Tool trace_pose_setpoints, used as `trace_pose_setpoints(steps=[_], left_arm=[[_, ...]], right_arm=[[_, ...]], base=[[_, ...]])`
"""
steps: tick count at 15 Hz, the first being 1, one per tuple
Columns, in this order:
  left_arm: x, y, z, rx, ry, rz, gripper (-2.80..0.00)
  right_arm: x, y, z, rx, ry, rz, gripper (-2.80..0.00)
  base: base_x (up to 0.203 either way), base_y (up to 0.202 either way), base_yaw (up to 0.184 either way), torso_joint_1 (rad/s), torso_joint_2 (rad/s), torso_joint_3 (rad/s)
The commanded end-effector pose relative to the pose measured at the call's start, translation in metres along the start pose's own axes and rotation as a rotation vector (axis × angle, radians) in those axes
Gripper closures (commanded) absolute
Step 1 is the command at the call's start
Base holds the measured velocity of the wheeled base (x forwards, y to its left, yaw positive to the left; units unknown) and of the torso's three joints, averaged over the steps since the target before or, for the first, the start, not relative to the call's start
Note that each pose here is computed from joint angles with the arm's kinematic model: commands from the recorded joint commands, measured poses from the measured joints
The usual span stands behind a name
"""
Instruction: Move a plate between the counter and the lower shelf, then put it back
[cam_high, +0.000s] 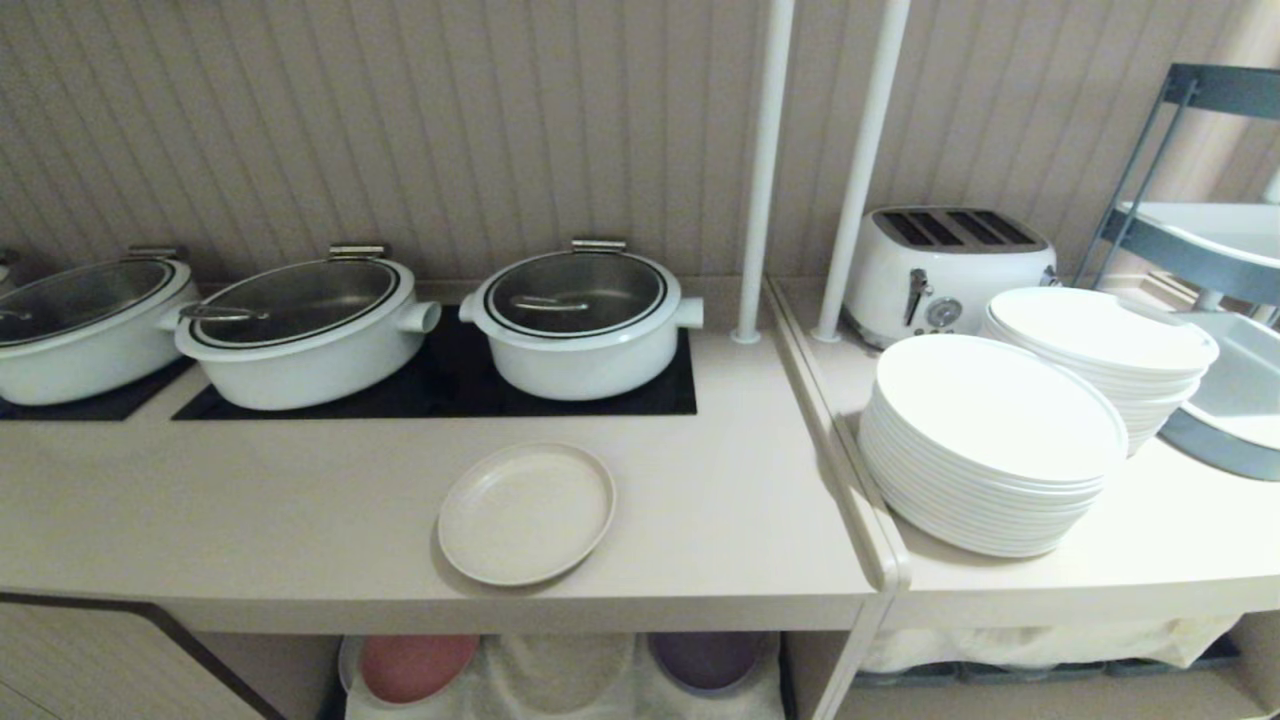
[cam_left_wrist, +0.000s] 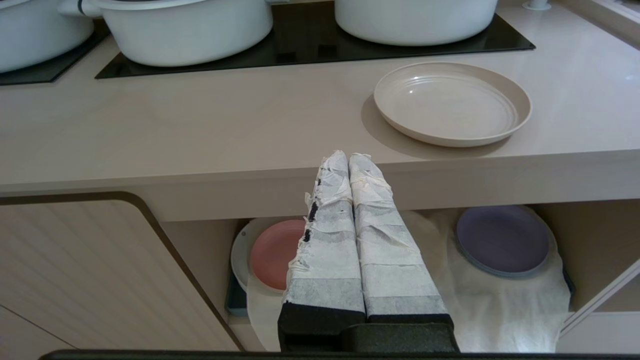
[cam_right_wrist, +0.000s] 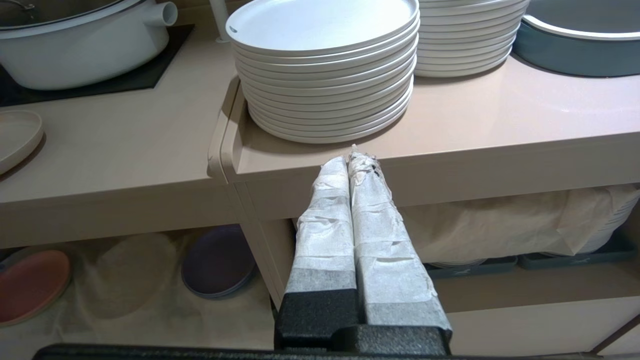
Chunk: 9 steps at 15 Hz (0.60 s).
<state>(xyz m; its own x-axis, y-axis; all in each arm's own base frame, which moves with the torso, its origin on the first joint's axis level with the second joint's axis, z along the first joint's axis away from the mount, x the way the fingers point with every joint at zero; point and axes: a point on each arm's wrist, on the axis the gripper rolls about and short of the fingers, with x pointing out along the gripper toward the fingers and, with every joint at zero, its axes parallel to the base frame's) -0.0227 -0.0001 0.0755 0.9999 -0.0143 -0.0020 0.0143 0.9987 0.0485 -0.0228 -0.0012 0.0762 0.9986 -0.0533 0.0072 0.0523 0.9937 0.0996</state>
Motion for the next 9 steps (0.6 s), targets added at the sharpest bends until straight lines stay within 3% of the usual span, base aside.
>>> trace_pose_setpoints(steps=[1, 9], left_arm=[[0.0, 0.0, 0.0, 0.001, 0.0, 0.0, 0.0], [0.0, 0.0, 0.0, 0.0, 0.0, 0.0, 0.0]], right_arm=[[0.0, 0.0, 0.0, 0.0, 0.0, 0.0, 0.0], [0.0, 0.0, 0.0, -0.001, 0.0, 0.0, 0.0]], base=[[0.0, 0.0, 0.0, 0.0, 0.0, 0.0], [0.0, 0.0, 0.0, 0.0, 0.0, 0.0]])
